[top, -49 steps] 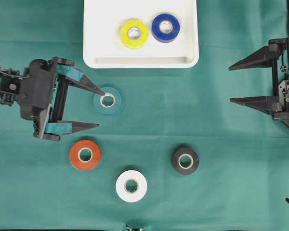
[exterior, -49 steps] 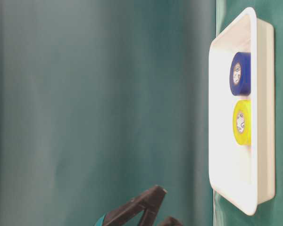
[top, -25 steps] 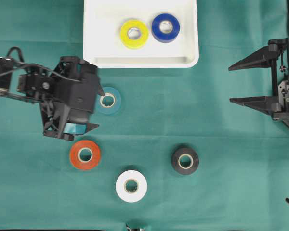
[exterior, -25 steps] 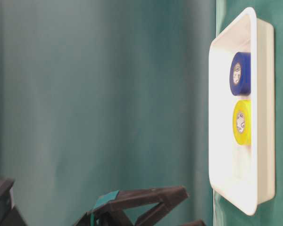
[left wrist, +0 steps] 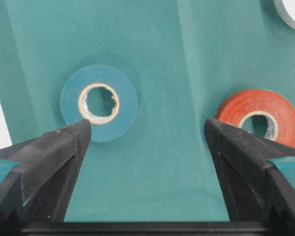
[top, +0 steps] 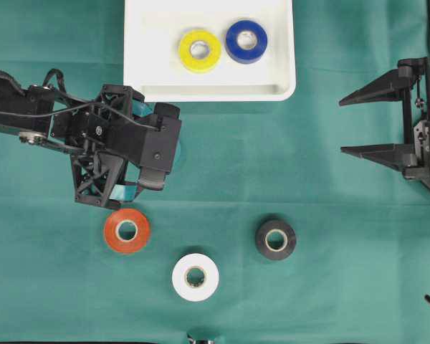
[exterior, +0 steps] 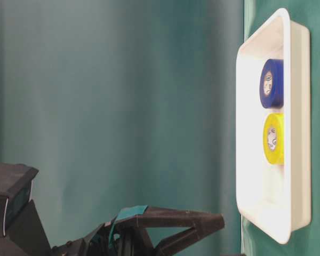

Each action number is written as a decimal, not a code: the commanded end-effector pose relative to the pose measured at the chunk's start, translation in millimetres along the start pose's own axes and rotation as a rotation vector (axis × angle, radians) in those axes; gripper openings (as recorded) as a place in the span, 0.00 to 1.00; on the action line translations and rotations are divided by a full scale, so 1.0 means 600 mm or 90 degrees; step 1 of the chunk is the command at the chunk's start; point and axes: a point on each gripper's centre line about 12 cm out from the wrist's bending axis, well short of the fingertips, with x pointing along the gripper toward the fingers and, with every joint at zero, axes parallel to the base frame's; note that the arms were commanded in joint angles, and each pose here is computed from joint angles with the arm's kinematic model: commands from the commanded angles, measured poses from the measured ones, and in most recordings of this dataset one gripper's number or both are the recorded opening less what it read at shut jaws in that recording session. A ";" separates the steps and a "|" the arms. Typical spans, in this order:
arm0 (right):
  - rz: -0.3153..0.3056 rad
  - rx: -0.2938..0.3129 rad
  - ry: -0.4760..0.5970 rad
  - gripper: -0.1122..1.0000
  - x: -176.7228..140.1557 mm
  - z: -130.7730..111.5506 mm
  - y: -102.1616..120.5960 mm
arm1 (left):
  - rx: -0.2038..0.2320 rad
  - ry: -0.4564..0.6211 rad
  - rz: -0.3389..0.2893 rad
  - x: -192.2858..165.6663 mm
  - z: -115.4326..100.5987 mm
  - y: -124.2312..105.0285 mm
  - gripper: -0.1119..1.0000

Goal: Pick up the tape from a random location and place it into the white case.
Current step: 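Lower the left gripper into the teal roll's hole and close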

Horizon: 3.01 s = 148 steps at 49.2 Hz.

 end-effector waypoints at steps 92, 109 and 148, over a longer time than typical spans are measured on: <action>-0.004 -0.003 0.018 0.88 0.011 -0.006 -0.001 | -0.017 0.037 0.013 0.189 -0.069 0.023 0.97; -0.003 -0.003 0.017 0.88 0.011 -0.005 -0.001 | -0.020 0.050 0.012 0.212 -0.089 0.023 0.97; -0.003 -0.001 0.017 0.88 0.011 -0.005 -0.001 | -0.039 0.048 0.013 0.211 -0.089 0.027 0.92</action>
